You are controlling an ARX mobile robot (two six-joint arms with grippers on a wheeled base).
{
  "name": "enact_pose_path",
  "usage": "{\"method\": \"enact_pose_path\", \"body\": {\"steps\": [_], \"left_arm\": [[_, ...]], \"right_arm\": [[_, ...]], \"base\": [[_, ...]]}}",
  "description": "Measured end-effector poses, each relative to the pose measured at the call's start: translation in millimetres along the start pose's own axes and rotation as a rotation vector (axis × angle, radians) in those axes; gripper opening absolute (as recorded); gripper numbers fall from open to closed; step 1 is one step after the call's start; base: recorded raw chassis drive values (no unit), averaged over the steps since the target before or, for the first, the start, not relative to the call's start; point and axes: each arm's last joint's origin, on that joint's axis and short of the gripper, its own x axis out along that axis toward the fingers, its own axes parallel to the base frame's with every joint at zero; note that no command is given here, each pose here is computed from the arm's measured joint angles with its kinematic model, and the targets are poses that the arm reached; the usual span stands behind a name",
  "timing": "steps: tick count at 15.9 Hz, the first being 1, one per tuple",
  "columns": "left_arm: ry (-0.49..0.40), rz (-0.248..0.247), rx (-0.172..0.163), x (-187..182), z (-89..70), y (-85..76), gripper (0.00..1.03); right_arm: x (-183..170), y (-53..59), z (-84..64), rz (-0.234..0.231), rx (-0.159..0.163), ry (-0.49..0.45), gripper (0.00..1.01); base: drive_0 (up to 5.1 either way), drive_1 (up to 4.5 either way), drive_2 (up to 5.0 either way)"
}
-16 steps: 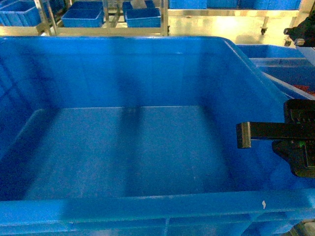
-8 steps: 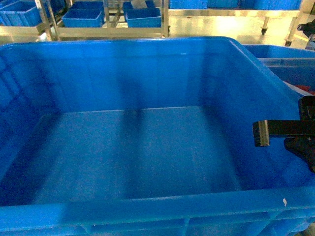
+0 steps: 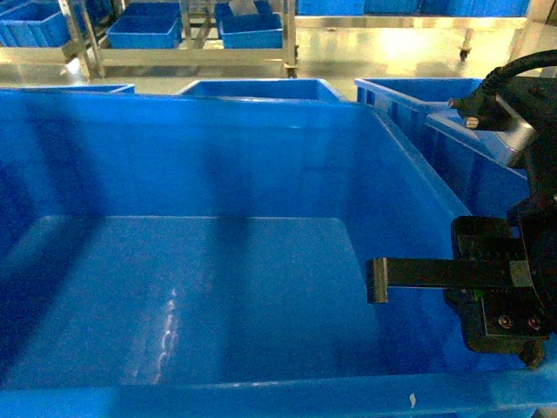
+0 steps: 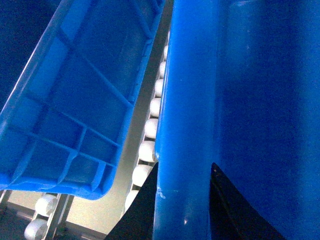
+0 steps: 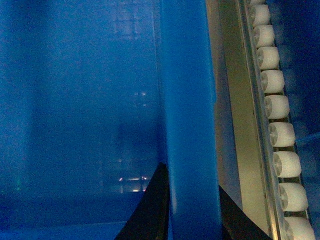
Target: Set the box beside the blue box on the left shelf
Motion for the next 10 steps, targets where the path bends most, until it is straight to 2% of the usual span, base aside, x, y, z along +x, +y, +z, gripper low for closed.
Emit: {"method": "enact_pose_path", "body": {"steps": [1,2,3,4,5,6,7,8,9,10], "left_arm": [[-0.018,-0.008,0.005,-0.6,-0.1,-2.4,0.17],[-0.044,-0.024,-0.024,-2.2,-0.3,-6.2,0.20],[-0.089,0.017,-0.060,-5.3,2.8,-10.7,0.31],[-0.148,0.033,-0.149,-9.4,9.6,-9.1,0.42],[-0.203,0.046,-0.203,-15.8,16.9,-6.1,0.51],[-0.256,0.043,-0.257,-23.9,27.3,-1.2,0.62],[-0.303,0.063,-0.293,-30.2,36.9,4.0,0.72],[-0.328,0.073,-0.311,-36.3,44.9,9.9,0.85],[-0.346,0.074,-0.320,-41.9,49.3,13.5,0.97],[-0.357,0.072,-0.318,-45.3,50.5,15.3,0.98]], "right_arm": [[-0.5,-1.0,-0.6,-0.017,-0.002,0.001,0.12],[-1.1,-0.6,-0.6,-0.048,-0.006,-0.019,0.22],[-4.0,-0.3,-0.6,-0.052,-0.009,-0.026,0.31],[-11.3,-0.9,2.1,-0.037,-0.002,-0.046,0.41],[-25.7,-1.5,11.7,-0.018,0.010,-0.104,0.52],[-42.9,-1.3,29.1,0.010,0.037,-0.182,0.63],[-59.1,-0.3,44.4,0.036,0.055,-0.257,0.74],[-72.4,1.3,54.7,0.051,0.055,-0.309,0.86],[-78.0,2.2,57.9,0.059,0.052,-0.326,0.99],[-78.8,5.4,56.2,0.069,0.040,-0.323,0.98]], "base": [[0.0,0.00,0.0],[0.0,0.00,0.0],[0.0,0.00,0.0],[0.0,0.00,0.0],[0.0,0.00,0.0],[0.0,0.00,0.0],[0.0,0.00,0.0],[0.0,0.00,0.0],[0.0,0.00,0.0],[0.0,0.00,0.0]]}}
